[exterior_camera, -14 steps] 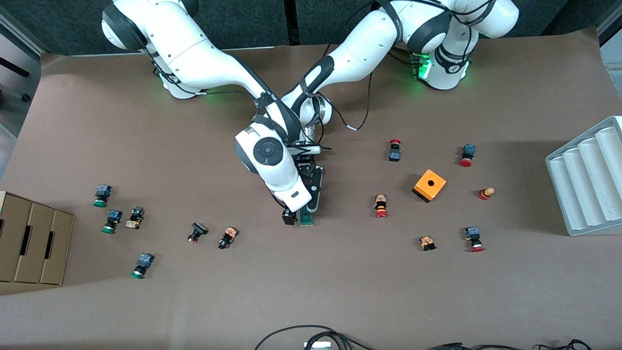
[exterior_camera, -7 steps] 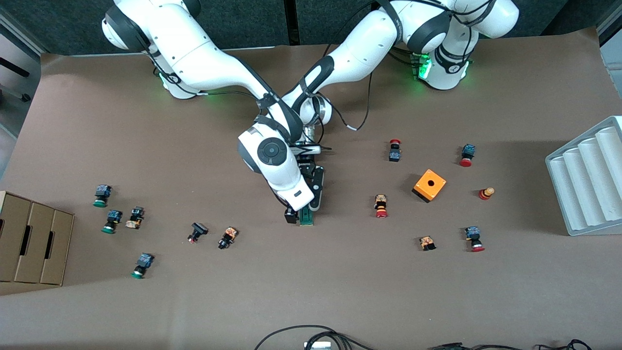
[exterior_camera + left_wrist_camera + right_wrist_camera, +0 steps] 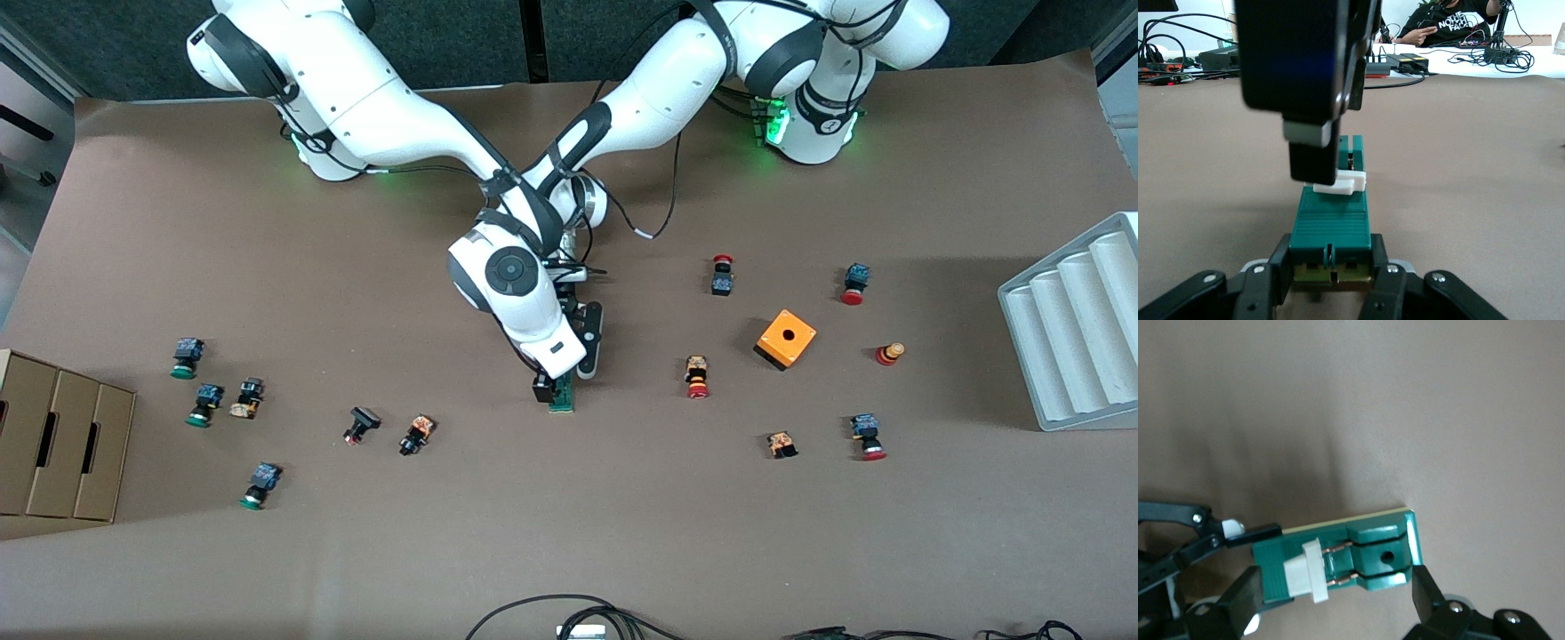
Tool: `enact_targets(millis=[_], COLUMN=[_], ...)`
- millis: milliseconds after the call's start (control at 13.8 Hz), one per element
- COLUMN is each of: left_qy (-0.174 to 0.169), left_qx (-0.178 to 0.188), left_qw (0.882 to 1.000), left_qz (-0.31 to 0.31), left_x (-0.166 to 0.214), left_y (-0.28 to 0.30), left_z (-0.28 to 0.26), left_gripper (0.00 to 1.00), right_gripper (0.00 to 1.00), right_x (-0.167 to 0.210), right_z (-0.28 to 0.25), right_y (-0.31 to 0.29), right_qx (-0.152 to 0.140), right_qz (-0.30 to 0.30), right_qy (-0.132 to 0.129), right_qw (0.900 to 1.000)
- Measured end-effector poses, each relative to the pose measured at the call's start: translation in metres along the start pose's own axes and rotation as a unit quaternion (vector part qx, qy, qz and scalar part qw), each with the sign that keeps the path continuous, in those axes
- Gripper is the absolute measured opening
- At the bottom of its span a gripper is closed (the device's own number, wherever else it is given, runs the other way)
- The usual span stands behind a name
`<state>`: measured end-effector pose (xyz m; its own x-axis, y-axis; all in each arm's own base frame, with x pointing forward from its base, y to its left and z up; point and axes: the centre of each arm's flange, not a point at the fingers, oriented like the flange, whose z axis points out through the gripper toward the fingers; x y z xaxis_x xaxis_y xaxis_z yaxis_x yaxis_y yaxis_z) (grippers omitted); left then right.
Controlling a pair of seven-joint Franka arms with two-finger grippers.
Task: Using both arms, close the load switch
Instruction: 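Grasp the white handle with the right gripper, then swing the white handle up off the base with the right gripper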
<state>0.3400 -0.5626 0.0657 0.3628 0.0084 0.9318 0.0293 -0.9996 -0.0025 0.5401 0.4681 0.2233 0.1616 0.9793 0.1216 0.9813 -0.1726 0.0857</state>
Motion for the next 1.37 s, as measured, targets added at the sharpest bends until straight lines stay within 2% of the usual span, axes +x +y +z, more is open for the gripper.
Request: enact_targets(millis=[1157, 1374], left_qy=[0.0, 0.0], left_qx=[0.0, 0.0], left_qw=[1.0, 1.0], left_qz=[0.0, 0.0], left_x=[0.0, 0.0], left_y=[0.0, 0.0], left_z=[0.0, 0.0], left_gripper=[0.48, 0.48], right_gripper=[1.0, 1.0], right_x=[-0.008, -0.008], right_z=[0.015, 0.015], right_y=[0.0, 0.001], right_qx=[0.001, -0.006], right_qz=[0.003, -0.008], right_qy=[-0.007, -0.012], right_qw=[1.0, 1.0])
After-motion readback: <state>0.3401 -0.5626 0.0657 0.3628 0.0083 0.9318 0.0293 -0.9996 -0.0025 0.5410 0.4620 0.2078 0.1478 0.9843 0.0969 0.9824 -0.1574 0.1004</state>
